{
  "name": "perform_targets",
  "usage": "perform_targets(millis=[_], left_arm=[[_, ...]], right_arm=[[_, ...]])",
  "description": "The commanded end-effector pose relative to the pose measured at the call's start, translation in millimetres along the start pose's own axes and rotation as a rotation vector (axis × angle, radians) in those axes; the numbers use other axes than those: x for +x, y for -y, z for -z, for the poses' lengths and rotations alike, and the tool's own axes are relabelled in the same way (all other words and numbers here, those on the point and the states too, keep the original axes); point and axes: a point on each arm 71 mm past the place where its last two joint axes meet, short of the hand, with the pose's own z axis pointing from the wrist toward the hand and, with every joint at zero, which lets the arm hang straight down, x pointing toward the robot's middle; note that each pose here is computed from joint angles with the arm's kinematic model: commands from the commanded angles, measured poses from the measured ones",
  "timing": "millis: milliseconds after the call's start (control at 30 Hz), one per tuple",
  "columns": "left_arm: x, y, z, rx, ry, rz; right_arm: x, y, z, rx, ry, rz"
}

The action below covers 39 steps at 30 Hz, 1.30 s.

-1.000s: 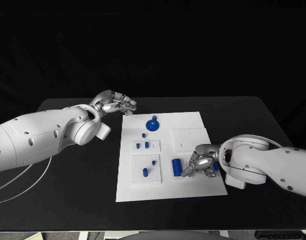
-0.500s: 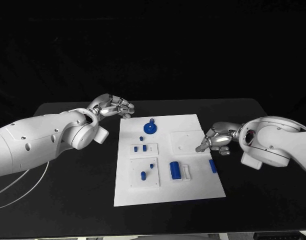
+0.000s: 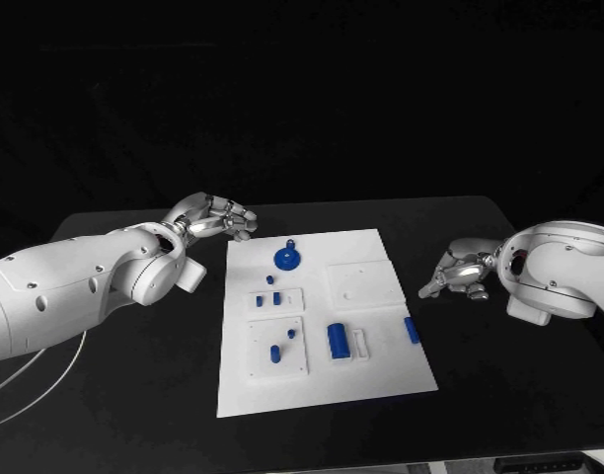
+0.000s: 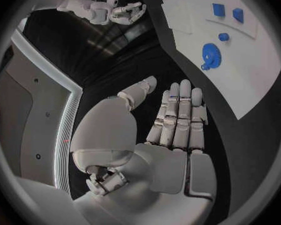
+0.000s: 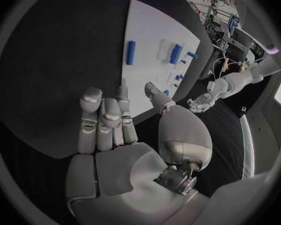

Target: Assemble the parts on the task board

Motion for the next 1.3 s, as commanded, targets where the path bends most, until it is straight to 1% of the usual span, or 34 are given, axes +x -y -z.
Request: perform_targets(millis=[33, 167, 367, 567, 900, 1300], left_arm=[[2.3, 1.8, -0.4, 0.013, -0.015, 0.008], [1.4, 1.4, -0.1, 0.012, -0.013, 0.007], [1.0, 1.2, 0.4, 0.011, -0.013, 0.007], [0.3, 0.8, 0.9, 0.009, -0.013, 0.007], [-0.7, 0.2, 1.5, 0.007, -0.014, 0.008], [-0.9, -0.1, 2.1, 0.004, -0.017, 0.009]], right_arm=[[6.0, 8.6, -4.0, 0.071, -0.009, 0.042], [21.3, 9.7, -10.1, 0.078, -0.034, 0.041], [36.3, 3.0, -15.8, 0.067, -0.064, 0.059], [49.0, -1.3, -18.4, 0.058, -0.088, 0.086], [63.7, -2.8, -24.4, 0.06, -0.126, 0.097], [70.9, -5.6, -30.7, 0.059, -0.127, 0.106]])
